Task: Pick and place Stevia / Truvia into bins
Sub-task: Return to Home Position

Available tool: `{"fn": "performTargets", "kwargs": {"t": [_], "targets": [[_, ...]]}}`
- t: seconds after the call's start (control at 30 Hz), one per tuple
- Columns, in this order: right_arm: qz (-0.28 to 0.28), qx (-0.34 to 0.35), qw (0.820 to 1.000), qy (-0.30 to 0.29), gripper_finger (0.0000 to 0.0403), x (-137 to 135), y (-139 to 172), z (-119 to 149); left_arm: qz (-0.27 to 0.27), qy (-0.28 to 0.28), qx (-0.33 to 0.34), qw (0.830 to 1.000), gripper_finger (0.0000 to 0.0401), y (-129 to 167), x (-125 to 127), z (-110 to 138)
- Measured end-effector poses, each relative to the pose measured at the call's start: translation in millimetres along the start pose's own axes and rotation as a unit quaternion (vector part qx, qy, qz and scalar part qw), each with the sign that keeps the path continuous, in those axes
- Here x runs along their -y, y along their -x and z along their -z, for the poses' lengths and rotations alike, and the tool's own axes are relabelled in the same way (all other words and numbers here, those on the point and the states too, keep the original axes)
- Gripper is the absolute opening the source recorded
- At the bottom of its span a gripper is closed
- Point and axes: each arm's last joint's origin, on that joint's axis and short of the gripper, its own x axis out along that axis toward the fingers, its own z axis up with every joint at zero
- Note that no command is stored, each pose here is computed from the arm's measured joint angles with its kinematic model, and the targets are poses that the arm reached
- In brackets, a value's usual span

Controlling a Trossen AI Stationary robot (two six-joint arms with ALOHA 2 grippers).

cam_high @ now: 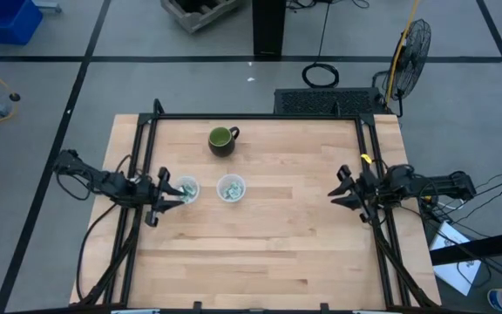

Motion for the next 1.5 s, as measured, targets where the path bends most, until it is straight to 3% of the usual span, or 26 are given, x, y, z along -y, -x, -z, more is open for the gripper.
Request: {"fn": "performTargets", "kwargs": {"t": [0.23, 0.5, 1.5], "targets": [[0.008, -0.021, 0.999, -0.037, 0.0091, 1.3, 0.1, 4.2, 0.000, 0.016, -0.005, 1.000, 0.0118, 0.0, 0.0, 0.9], [0.008, -0.024, 1.000, -0.001, 0.0091, 1.4, 0.1, 4.7, 0.000, 0.016, -0.004, 1.000, 0.0118, 0.0, 0.0, 0.9], [0.008, -0.024, 1.000, -0.001, 0.0091, 1.4, 0.1, 4.8, 0.000, 0.015, -0.004, 1.000, 0.0118, 0.0, 0.0, 0.9]]}}
